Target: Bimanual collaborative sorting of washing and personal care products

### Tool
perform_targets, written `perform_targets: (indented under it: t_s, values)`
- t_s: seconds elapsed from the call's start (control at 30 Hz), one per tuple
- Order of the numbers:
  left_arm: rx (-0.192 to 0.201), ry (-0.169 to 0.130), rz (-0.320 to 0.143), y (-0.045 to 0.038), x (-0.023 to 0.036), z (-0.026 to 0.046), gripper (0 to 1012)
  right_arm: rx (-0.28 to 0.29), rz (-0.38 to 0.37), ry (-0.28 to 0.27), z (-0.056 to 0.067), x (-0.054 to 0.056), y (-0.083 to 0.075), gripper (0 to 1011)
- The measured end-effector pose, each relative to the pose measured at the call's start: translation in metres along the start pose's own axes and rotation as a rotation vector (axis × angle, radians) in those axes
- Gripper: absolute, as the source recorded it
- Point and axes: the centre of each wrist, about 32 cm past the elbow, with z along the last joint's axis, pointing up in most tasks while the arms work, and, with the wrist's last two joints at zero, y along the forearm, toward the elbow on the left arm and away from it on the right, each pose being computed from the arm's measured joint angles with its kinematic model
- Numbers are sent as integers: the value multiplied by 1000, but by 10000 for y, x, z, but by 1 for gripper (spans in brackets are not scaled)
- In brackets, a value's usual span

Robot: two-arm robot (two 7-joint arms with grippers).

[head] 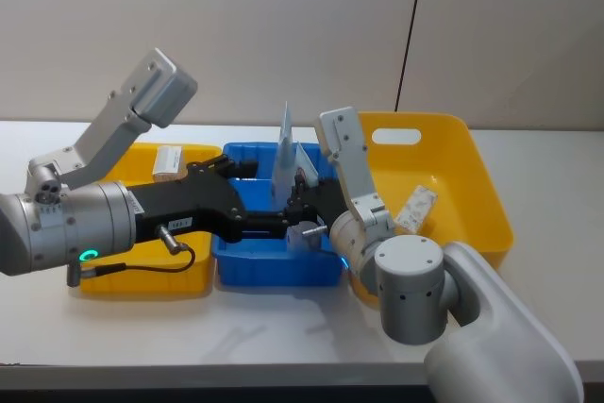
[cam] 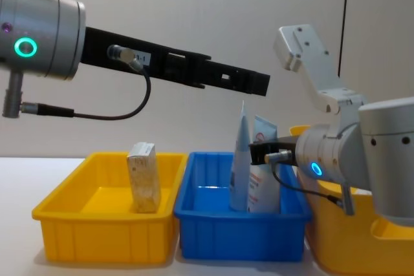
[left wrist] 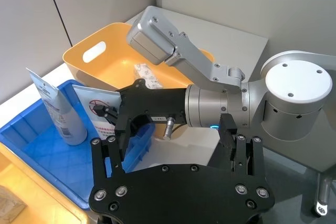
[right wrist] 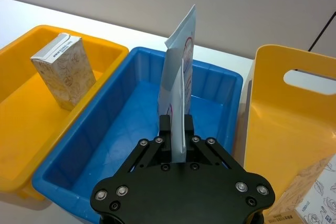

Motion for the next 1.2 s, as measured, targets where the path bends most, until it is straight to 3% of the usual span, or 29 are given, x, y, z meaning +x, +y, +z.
perform_targets:
  t_s: [0.37, 0.63, 1.2]
  values:
    - [0, 0, 0, 0, 0, 0, 1001, 32, -3, 8, 16, 13, -37, 79]
    - [0, 0, 0, 0, 0, 0, 1001, 117, 2, 19, 77, 73, -134, 79]
    - [0, 0, 0, 0, 0, 0, 1001, 363, -8, 47, 356, 414, -419, 79]
